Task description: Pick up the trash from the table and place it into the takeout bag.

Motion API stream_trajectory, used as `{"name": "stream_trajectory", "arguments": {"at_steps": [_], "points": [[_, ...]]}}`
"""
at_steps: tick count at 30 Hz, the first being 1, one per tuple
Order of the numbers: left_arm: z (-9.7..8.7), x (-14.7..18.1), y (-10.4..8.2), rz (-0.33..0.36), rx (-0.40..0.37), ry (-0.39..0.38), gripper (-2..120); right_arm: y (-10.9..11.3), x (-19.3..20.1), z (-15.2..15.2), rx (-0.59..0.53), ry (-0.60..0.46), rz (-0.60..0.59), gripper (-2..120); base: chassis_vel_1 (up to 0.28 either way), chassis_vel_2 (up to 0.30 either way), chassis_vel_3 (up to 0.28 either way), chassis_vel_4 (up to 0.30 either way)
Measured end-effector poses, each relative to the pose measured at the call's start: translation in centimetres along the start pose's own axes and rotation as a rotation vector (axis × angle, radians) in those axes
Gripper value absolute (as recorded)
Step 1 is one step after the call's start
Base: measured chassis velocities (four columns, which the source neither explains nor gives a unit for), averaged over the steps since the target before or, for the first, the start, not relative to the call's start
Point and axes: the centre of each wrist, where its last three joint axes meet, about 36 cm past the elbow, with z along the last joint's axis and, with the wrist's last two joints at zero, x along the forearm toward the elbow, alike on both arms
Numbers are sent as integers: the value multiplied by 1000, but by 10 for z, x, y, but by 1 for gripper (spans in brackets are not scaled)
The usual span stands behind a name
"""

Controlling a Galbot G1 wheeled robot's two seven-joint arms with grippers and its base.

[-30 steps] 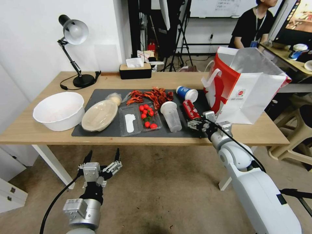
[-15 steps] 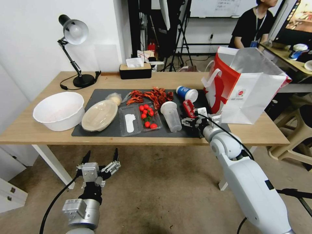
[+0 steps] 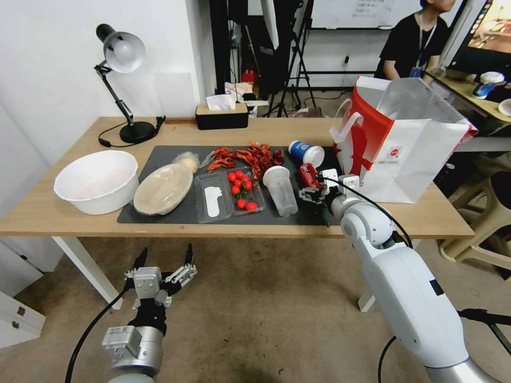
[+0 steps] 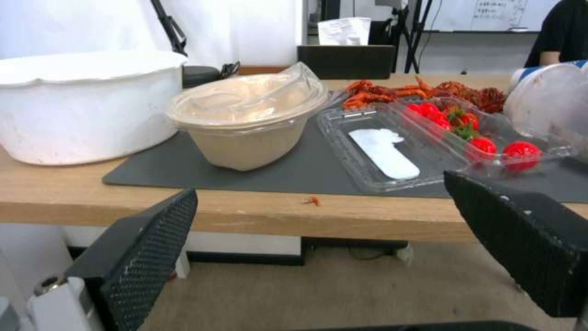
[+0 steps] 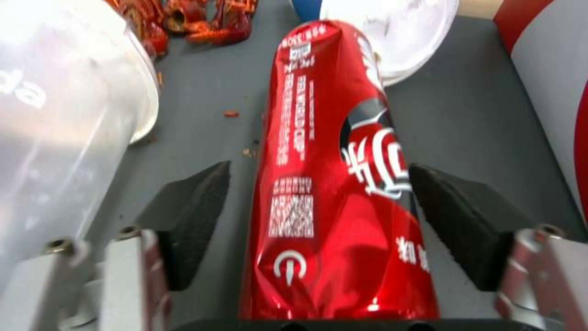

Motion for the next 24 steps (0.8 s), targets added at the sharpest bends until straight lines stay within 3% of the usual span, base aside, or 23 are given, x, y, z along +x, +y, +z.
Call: {"name": "stream_trajectory", "arguments": {"at_steps": [10,16,19,24], "points": [[-1,0,-1,-7,0,-7,100,-2,2,7,-2,9,2,41,0,0,0,0],[-1,1,-1,-9,1,-8,100,-5,10,7,-5,-4,-2,41,0,0,0,0],[-2,1,-1,-9,1,-11,100,-6,20,0,5,-38,-9,41,0,0,0,0],[-6,2,-2,-7,0,-21,100,-25,67,-39,81,-258,-39,41,0,0,0,0]]}}
